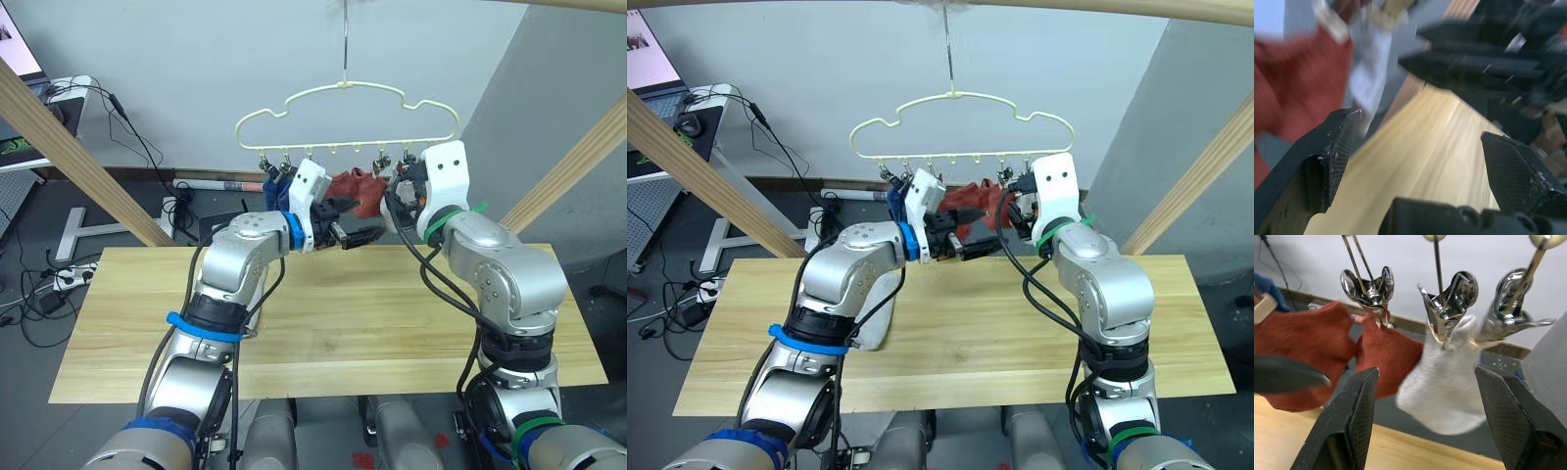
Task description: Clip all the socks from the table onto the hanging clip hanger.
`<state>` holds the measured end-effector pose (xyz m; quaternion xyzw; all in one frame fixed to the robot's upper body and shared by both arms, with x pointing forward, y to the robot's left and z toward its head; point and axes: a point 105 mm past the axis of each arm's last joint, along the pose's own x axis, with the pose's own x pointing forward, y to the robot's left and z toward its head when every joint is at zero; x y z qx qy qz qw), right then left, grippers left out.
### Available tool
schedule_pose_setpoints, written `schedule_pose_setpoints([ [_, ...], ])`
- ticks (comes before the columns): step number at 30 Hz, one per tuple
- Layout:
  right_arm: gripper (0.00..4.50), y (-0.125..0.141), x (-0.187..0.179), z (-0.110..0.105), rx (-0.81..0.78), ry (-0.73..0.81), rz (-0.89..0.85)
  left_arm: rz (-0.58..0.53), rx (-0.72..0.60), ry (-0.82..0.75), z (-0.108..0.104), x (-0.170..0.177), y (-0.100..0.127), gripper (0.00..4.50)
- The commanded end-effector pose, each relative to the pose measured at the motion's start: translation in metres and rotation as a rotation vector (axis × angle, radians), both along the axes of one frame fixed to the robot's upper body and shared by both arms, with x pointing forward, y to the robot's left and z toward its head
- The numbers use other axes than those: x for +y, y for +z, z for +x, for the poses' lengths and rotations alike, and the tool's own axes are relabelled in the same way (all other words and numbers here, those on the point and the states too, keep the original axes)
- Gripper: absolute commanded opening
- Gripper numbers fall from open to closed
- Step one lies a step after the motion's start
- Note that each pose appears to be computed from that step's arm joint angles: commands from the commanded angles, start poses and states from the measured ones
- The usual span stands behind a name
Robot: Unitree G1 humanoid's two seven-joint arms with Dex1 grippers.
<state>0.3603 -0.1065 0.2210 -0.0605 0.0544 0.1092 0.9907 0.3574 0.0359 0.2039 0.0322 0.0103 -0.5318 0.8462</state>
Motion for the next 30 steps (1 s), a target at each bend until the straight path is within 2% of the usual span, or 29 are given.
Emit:
schedule_pose_setpoints([
  [1,3.23,0.023,-0.010,-0.014,-0.108,-0.057,0.032,-0.048,-0.092,-0.074,-0.015,0.009,0.031,4.48],
  [7,3.23,0.017,-0.019,-0.036,-0.145,-0.136,0.052,-0.003,-0.157,-0.142,-0.029,0.028,0.049,4.48],
  [13,3.23,0.017,-0.021,-0.045,-0.165,-0.184,0.090,-0.003,-0.196,-0.181,-0.036,0.041,0.067,4.48],
  [19,3.23,0.021,-0.016,-0.045,-0.178,-0.184,0.128,0.001,-0.206,-0.206,-0.039,0.048,0.076,4.48],
  [30,3.23,0.021,-0.013,-0.034,-0.162,-0.172,0.150,0.047,-0.197,-0.202,-0.041,0.053,0.070,4.48],
])
